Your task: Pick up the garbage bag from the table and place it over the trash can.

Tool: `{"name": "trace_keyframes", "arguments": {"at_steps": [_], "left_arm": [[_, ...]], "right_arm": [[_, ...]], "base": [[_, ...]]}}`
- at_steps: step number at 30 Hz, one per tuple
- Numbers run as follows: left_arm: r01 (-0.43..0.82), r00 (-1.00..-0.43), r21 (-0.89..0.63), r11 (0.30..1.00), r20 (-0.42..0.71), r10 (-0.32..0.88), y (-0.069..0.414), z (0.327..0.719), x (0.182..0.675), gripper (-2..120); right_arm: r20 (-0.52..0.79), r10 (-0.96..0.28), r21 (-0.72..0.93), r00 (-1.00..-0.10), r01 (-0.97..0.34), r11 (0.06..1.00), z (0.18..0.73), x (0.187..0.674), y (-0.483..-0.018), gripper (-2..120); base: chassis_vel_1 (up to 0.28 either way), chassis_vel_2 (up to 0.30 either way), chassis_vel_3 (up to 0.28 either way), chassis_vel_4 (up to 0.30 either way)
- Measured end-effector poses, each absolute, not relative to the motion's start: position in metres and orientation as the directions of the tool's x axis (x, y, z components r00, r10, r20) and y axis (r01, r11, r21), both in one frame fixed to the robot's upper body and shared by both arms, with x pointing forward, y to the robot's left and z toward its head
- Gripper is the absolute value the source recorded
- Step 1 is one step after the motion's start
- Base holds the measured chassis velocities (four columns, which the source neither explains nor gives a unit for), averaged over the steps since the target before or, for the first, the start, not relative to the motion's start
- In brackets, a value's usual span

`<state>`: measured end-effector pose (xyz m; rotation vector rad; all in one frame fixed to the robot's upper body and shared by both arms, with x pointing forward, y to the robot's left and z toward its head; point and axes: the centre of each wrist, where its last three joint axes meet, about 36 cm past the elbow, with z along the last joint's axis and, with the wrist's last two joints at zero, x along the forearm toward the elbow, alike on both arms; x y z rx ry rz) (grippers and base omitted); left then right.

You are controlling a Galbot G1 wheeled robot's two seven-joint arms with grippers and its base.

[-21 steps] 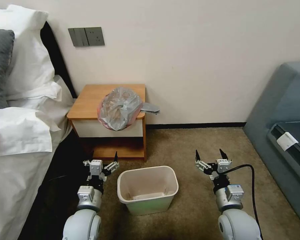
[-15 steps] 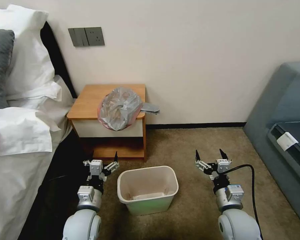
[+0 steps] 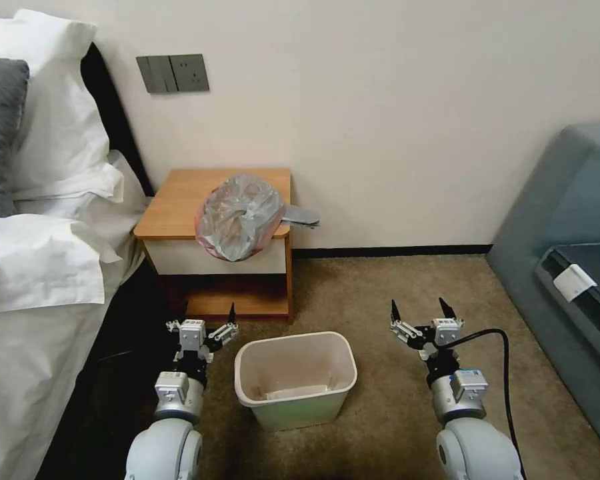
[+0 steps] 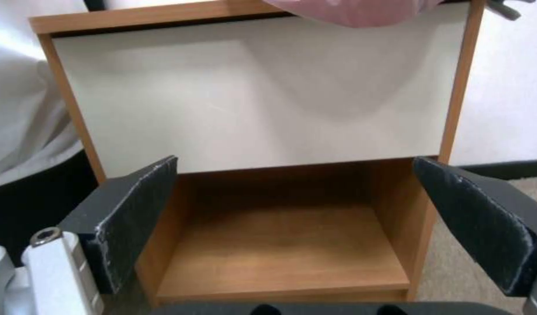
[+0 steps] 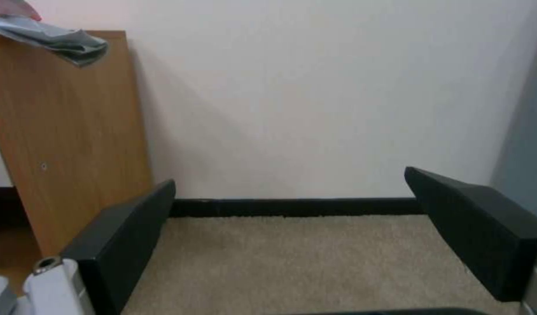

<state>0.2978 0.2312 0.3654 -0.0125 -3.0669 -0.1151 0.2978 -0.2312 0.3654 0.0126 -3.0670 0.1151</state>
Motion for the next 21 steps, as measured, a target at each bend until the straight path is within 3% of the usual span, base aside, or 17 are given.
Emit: {"name": "trace_keyframes", "arguments": {"at_steps": [15, 21], "left_arm": [[0.004, -0.998, 0.073, 0.997, 0.064, -0.001, 0.233, 0.37, 0.295, 100], [-0.065, -0.998, 0.052, 0.997, 0.007, -0.065, 0.244, 0.408, 0.276, 100]], "right_arm": [[0.064, -0.006, -0.073, -0.998, -0.01, 0.997, 0.37, 0.296, -0.231, 100], [-0.01, 0.009, -0.051, -1.0, 0.009, 0.999, 0.418, 0.277, -0.225, 100]], "base": [[0.0, 0.0, 0.0, 0.0], [0.0, 0.0, 0.0, 0.0]]}}
